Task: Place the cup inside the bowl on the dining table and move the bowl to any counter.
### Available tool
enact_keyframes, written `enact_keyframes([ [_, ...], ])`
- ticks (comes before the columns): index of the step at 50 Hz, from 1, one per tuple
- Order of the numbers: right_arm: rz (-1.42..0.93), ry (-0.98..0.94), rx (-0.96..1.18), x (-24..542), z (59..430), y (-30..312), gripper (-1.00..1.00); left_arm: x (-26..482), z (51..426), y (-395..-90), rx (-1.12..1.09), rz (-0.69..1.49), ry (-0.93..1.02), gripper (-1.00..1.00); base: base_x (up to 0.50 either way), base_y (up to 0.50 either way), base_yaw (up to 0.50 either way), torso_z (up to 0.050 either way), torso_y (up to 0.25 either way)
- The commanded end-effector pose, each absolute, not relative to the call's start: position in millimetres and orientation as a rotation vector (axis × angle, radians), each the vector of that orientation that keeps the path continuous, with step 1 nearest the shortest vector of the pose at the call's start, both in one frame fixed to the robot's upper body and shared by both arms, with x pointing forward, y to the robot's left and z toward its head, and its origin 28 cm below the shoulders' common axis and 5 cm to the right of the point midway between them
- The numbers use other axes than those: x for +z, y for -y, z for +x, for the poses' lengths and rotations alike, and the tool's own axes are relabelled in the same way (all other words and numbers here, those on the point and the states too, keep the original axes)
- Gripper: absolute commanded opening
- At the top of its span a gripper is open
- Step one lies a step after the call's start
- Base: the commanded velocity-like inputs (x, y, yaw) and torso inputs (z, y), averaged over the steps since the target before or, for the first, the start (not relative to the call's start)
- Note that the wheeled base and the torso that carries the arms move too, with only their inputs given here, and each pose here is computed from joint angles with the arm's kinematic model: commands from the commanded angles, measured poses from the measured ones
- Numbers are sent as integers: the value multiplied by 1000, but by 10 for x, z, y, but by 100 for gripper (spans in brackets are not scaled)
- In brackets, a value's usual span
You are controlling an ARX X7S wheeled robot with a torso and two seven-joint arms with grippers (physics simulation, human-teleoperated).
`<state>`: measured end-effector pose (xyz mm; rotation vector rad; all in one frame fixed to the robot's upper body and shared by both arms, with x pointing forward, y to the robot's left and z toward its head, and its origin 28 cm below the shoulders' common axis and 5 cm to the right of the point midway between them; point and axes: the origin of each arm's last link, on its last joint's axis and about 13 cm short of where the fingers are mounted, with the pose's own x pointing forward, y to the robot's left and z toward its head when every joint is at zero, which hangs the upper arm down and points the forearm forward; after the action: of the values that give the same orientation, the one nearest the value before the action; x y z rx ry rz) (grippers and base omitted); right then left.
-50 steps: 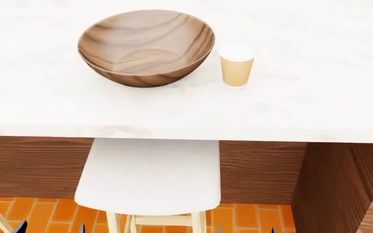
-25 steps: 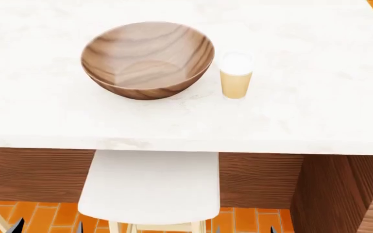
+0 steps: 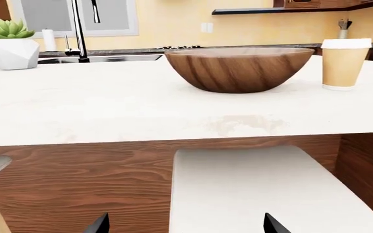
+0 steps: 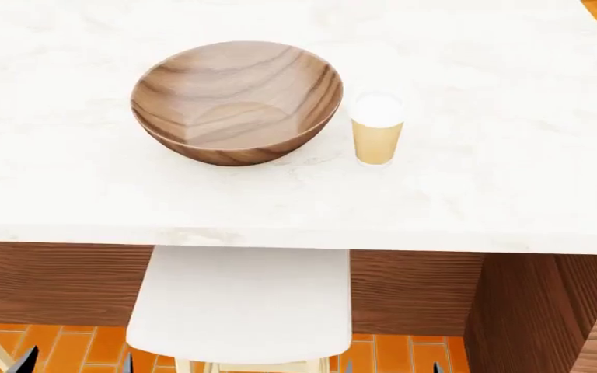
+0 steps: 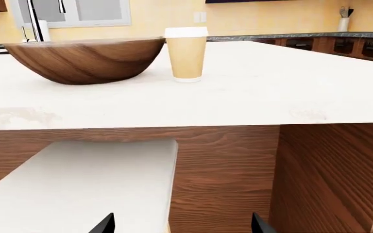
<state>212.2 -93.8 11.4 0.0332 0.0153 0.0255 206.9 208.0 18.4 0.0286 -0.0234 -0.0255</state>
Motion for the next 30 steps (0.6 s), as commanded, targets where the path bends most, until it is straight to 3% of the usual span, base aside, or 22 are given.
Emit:
enact_keyframes([
  [1, 36, -15, 24, 114, 2120, 937, 100, 189, 2064, -2075, -18, 34, 23, 100, 0, 0, 0, 0, 0],
  [9, 47, 3, -7, 221, 2123, 965, 100, 314, 2034, -2108, -2, -49, 9, 100, 0, 0, 0, 0, 0],
  [14, 64, 85, 40, 778, 2242, 1042, 100, 765, 2157, -2196, -3, -47, 52, 100, 0, 0, 0, 0, 0],
  [16, 180, 92, 60, 993, 2274, 1091, 100, 1001, 2218, -2263, -4, -54, 60, 100, 0, 0, 0, 0, 0],
  [26, 48, 104, 53, 1732, 2480, 1487, 100, 1589, 2375, -2501, -28, 27, 52, 100, 0, 0, 0, 0, 0],
  [30, -23, 115, 34, 1887, 2519, 1588, 100, 1785, 2454, -2615, -72, -35, 46, 100, 0, 0, 0, 0, 0],
])
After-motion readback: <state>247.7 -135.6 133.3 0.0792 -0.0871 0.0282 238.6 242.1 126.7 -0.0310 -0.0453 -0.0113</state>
